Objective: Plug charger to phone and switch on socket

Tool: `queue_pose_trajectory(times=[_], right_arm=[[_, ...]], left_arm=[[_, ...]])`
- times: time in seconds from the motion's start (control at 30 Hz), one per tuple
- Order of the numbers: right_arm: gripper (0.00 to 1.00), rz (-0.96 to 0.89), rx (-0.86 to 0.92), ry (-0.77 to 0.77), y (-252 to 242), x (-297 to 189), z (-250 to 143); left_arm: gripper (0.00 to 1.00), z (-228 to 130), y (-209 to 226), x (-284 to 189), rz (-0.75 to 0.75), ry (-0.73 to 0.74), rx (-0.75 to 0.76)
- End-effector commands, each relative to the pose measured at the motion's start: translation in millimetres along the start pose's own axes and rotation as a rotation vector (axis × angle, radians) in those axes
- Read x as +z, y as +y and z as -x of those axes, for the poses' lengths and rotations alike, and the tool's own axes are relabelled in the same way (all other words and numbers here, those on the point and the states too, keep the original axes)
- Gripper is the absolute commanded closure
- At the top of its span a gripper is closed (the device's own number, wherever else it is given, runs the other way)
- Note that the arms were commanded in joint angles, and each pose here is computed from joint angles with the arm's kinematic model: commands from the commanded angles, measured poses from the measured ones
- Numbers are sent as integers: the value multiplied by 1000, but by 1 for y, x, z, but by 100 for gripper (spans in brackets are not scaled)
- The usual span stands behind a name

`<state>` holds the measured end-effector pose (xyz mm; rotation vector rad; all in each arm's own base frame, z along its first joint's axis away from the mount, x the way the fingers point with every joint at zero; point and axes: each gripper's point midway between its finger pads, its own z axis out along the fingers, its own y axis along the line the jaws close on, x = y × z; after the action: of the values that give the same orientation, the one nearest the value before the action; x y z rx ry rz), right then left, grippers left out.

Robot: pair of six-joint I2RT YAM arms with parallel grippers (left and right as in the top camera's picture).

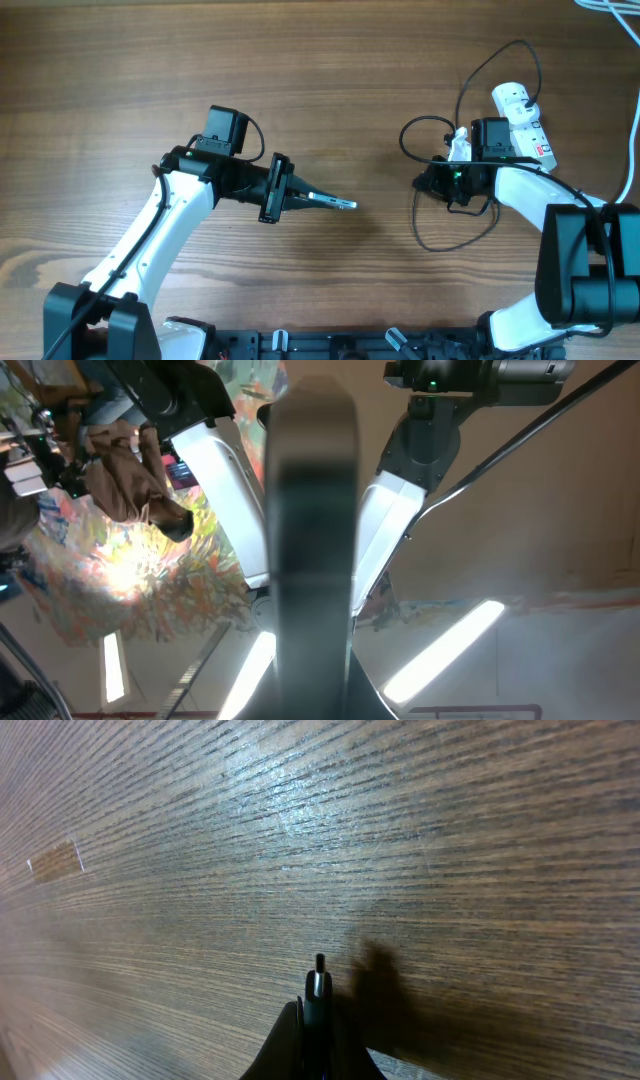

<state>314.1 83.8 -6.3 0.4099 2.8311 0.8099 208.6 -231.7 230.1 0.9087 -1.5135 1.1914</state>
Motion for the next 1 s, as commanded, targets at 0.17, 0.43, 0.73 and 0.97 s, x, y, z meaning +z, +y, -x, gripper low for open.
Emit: queue_pose_trajectory(times=[0.17,0.43,0.73,0.97], right_arm=[[96,-193,24,7,-45,8,-12],[96,-193,25,8,-45,8,-12],[96,114,-211,93,8,7,-25],[96,687,-312,224,93,-42,-69]], left_arm=[[96,-40,19,16,73,68,75],[96,-72,41,19,79,-4,91],[96,-19,4,7,21,-369,670],[96,4,-39,-31,35,-653,1173]])
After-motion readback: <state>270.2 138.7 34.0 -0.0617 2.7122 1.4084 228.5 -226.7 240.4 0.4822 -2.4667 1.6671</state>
